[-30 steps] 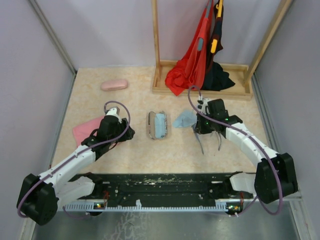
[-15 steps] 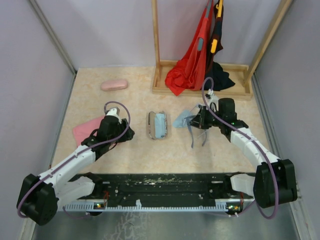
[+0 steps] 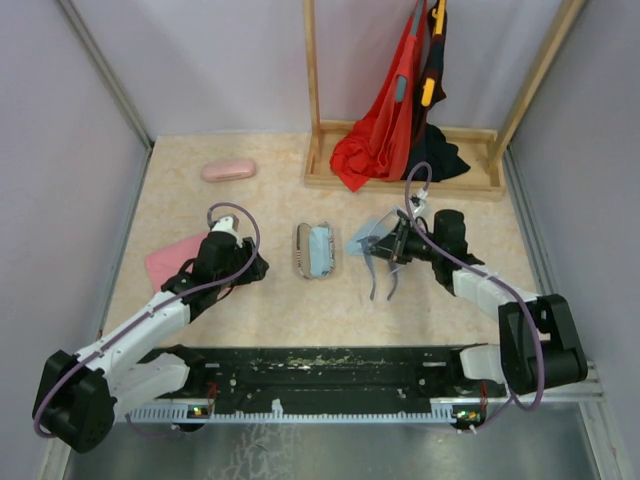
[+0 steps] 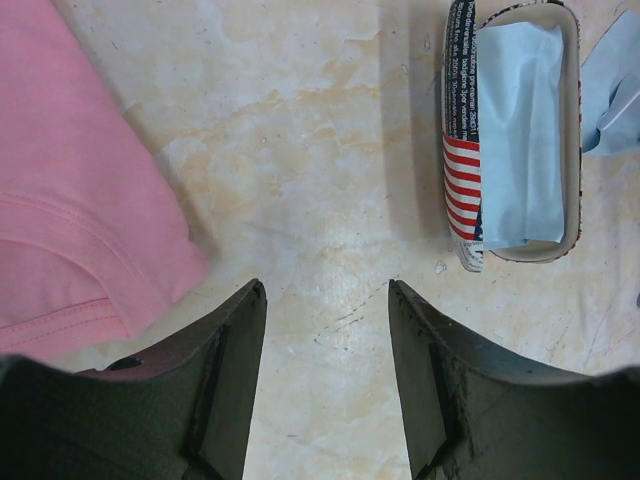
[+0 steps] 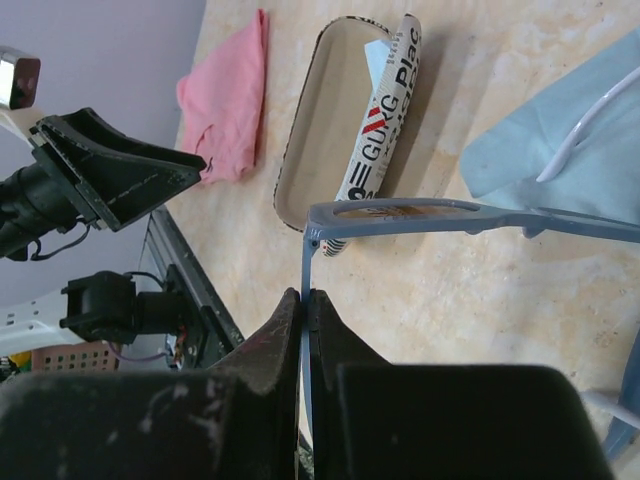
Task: Organize the sunglasses
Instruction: Adjust the sunglasses at the center of the board.
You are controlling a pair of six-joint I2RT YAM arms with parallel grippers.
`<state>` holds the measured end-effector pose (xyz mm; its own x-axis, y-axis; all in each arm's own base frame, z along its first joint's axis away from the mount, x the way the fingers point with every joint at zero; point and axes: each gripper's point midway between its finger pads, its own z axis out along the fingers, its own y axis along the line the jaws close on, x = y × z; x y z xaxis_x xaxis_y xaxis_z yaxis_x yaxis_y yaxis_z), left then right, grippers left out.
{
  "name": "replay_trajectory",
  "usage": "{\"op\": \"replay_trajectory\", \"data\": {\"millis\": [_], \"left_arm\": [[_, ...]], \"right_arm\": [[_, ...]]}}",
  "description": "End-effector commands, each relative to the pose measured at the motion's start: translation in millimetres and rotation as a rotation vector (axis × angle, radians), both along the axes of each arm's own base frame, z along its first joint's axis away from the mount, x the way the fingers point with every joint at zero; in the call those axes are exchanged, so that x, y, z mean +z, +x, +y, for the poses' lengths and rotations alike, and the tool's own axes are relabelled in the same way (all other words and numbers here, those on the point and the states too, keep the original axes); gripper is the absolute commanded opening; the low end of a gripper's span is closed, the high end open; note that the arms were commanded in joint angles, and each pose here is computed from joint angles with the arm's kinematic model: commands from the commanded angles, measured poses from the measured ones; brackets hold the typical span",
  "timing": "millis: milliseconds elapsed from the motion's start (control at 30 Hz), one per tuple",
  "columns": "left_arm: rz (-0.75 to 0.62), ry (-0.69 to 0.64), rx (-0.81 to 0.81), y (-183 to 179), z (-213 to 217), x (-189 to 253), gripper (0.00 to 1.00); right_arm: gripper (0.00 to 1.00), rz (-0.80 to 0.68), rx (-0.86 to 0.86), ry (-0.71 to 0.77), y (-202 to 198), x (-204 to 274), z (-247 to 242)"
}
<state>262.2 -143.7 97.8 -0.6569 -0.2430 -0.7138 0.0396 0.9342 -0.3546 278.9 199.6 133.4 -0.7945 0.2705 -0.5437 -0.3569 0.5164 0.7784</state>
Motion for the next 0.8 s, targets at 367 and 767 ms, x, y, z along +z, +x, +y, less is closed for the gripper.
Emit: {"op": "replay_trajectory", "data": {"millis": [367,767], "left_arm": [[-0.051,-0.007,-0.011,7,-3,21,0.58],[-0.059,-0.007,-0.011,6,-2,28,0.58]], "right_arm": [[0.0,-0.483,0.162,-0.174,35,51,-1],[0.0,-0.65,0.276,-0.2,47,62,10]]}}
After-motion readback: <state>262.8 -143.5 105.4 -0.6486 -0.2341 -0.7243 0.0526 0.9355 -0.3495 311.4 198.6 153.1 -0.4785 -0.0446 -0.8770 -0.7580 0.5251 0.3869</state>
